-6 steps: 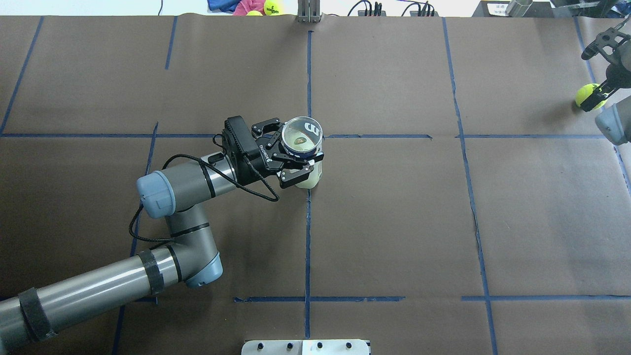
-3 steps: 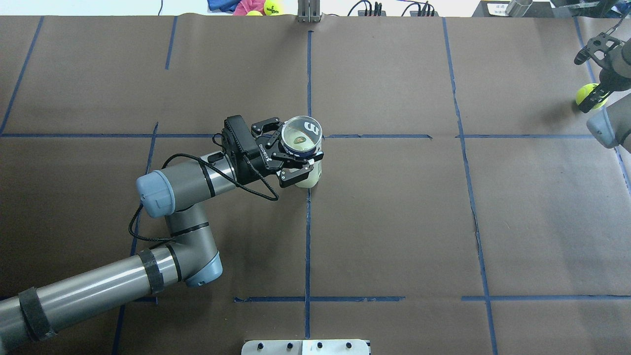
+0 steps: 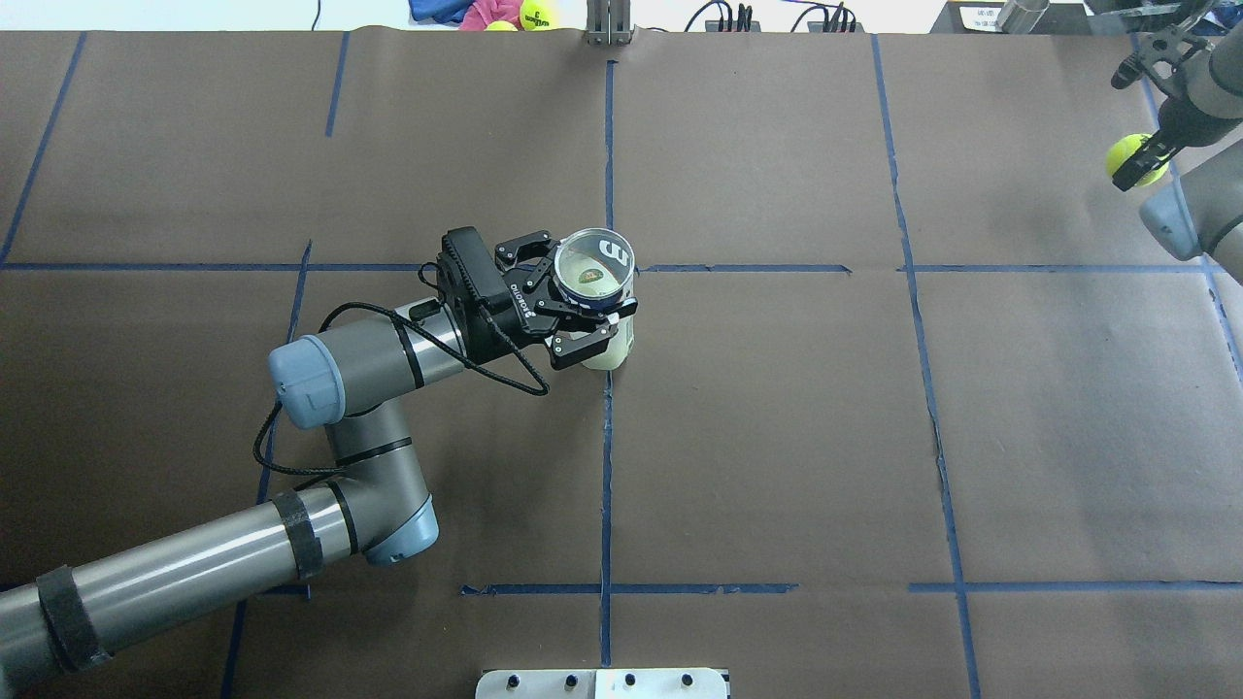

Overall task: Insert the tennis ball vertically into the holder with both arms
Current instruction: 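Grasp the second tennis ball with the right gripper and lift it, then carry the second ball with the right gripper over the can's top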

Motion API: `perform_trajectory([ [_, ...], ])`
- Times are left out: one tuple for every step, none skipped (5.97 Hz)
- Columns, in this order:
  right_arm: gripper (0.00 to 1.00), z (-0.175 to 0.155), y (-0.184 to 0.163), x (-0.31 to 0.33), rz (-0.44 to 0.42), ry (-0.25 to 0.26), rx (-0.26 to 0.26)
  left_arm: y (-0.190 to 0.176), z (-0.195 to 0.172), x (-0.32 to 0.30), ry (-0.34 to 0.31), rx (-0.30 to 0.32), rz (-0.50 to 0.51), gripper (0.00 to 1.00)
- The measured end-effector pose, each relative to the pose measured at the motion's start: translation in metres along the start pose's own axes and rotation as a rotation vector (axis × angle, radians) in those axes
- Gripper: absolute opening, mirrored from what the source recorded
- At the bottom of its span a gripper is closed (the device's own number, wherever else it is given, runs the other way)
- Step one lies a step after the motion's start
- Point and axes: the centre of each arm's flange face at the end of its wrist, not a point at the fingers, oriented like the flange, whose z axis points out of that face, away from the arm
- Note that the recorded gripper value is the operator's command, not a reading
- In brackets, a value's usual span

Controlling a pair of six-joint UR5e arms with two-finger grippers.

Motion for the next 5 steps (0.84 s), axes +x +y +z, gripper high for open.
perform_trajectory([
  [0.03,-0.041,-0.022,-0.025,0.078,-0.041,0.022,0.000,0.000,0.000,0.000,0.000,0.000,0.84],
  [0.03,-0.082,-0.043,-0.061,0.173,-0.083,0.047,0.000,0.000,0.001,0.001,0.000,-0.001,0.84],
  [0.02,-0.118,-0.061,-0.114,0.254,-0.126,0.068,0.000,0.001,0.001,0.002,0.001,-0.003,0.84],
  [0.02,-0.154,-0.077,-0.177,0.327,-0.166,0.080,0.000,0.001,0.001,0.002,0.001,-0.004,0.84],
  [0.02,-0.196,-0.092,-0.243,0.394,-0.204,0.080,-0.001,0.001,0.002,0.003,0.002,-0.004,0.84],
])
